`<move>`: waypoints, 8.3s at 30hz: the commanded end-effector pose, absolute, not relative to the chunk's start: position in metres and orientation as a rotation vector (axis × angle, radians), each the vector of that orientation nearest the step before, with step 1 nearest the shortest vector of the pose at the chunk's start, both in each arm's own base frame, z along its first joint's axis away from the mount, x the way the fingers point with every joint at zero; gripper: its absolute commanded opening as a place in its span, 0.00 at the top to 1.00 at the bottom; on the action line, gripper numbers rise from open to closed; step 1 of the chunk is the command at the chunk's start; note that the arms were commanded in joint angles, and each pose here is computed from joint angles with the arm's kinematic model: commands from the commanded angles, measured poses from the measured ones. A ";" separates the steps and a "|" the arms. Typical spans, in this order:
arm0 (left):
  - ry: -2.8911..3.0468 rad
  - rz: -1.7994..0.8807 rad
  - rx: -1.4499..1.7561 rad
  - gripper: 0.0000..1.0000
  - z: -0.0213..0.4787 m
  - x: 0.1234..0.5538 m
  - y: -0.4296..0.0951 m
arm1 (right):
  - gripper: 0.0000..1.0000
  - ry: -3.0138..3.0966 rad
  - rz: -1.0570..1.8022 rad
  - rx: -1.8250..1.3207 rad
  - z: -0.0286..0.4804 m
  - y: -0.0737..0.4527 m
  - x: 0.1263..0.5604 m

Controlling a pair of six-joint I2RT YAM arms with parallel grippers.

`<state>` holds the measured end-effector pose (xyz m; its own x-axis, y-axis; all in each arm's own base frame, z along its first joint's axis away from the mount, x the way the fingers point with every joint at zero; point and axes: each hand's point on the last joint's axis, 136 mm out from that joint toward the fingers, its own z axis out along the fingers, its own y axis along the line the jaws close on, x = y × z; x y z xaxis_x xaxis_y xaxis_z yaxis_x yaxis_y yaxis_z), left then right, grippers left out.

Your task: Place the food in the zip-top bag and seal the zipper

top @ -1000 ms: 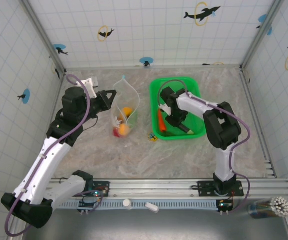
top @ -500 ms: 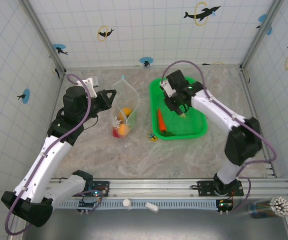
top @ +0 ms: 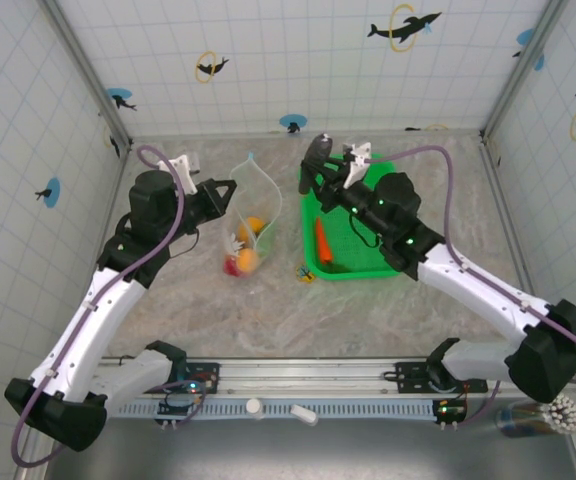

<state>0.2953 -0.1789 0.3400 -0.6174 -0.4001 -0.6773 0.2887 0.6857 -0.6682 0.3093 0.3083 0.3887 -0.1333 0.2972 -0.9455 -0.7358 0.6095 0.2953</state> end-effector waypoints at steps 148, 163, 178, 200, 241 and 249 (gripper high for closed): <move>2.148 -0.995 -0.084 1.00 0.333 0.320 -0.195 | 0.97 1.029 1.314 -0.220 0.460 0.342 0.299; 2.076 -1.066 -0.078 1.00 0.361 0.318 -0.198 | 0.99 1.112 1.213 -0.366 0.384 0.396 0.324; 1.971 -1.115 -0.134 1.00 0.388 0.326 -0.195 | 0.87 1.261 1.133 -0.167 0.332 0.406 0.330; 2.041 -0.865 -0.139 1.00 0.363 0.326 -0.166 | 0.44 1.402 0.980 -0.394 0.350 0.404 0.327; 2.125 -1.025 -0.053 1.00 0.318 0.322 -0.196 | 0.94 2.495 0.434 -0.142 0.130 0.332 0.314; 2.123 -1.028 -0.074 1.00 0.314 0.322 -0.194 | 0.95 2.561 0.181 -0.103 0.098 0.320 0.332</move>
